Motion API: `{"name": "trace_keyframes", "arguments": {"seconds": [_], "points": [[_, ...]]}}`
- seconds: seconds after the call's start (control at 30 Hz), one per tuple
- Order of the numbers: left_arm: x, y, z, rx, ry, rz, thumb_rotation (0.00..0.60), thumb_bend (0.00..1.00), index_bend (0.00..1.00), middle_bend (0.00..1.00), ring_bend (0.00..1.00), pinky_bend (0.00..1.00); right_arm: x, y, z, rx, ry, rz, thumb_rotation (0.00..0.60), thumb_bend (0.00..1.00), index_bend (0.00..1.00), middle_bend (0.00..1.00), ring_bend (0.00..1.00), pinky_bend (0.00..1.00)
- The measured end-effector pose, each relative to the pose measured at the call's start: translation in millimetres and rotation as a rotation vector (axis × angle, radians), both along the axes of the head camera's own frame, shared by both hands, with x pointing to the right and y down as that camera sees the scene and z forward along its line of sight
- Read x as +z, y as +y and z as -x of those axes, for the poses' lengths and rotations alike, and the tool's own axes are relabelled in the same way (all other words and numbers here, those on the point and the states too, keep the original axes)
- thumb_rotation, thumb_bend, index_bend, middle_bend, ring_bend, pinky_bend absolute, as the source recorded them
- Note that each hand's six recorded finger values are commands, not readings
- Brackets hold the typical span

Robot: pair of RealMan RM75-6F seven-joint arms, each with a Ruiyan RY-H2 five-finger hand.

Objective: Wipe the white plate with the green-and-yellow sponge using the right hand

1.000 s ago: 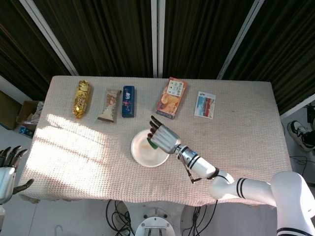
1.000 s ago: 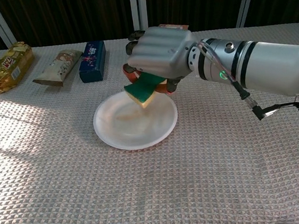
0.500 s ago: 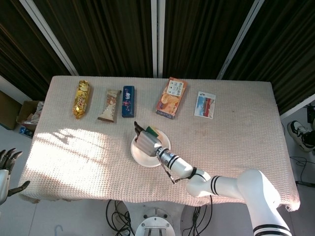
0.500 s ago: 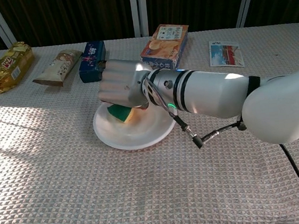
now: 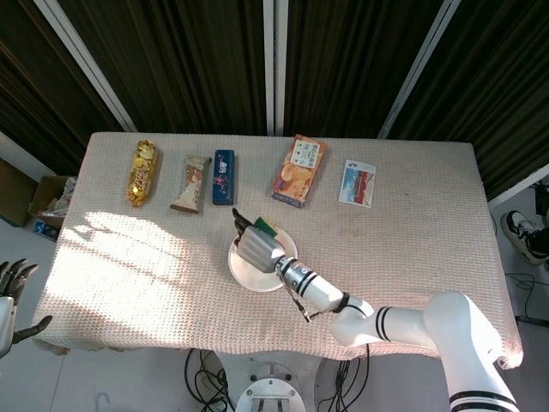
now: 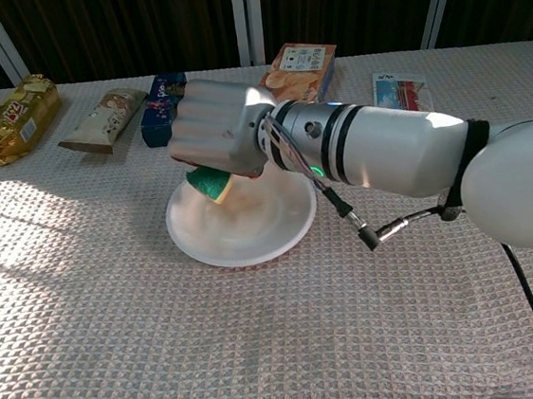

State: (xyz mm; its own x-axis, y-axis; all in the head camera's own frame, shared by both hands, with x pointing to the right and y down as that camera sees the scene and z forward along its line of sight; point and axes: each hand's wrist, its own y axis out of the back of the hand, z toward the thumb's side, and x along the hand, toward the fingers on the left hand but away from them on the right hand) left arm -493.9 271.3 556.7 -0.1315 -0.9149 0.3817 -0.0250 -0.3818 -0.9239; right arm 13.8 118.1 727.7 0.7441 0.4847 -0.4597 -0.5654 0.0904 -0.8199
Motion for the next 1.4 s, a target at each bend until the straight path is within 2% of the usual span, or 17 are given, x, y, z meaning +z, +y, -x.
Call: {"name": "trace_keyframes", "arguments": {"seconds": [0.27, 0.63, 0.8, 1.0, 1.27, 1.4], "points": [[-1, 2, 0, -0.007, -0.001, 0.002, 0.600, 0.00, 0.18, 0.12, 0.08, 0.11, 27, 12, -7, -0.056, 0.093, -0.035, 0.600, 0.32, 0.70, 0.43, 0.19, 0.01], [-5, 0, -2, -0.005, -0.006, -0.012, 0.600, 0.00, 0.18, 0.12, 0.08, 0.11, 2, -3, -26, 0.025, 0.012, -0.026, 0.600, 0.32, 0.70, 0.43, 0.19, 0.00], [-5, 2, -3, -0.004, -0.005, -0.006, 0.600, 0.00, 0.18, 0.12, 0.08, 0.11, 13, 8, -22, 0.004, 0.034, -0.003, 0.600, 0.32, 0.70, 0.43, 0.19, 0.00], [-4, 2, -3, -0.008, -0.007, -0.003, 0.600, 0.00, 0.18, 0.12, 0.08, 0.11, 33, 14, -23, -0.023, 0.097, -0.015, 0.600, 0.32, 0.70, 0.43, 0.19, 0.00], [-5, 0, -3, -0.006, -0.008, -0.009, 0.600, 0.00, 0.18, 0.12, 0.08, 0.11, 16, 2, -32, 0.006, 0.056, -0.037, 0.600, 0.32, 0.70, 0.43, 0.19, 0.00], [-5, 0, -4, -0.002, -0.005, -0.009, 0.600, 0.00, 0.18, 0.12, 0.08, 0.11, 16, 4, -36, -0.010, 0.073, -0.033, 0.600, 0.33, 0.70, 0.43, 0.19, 0.00]]}}
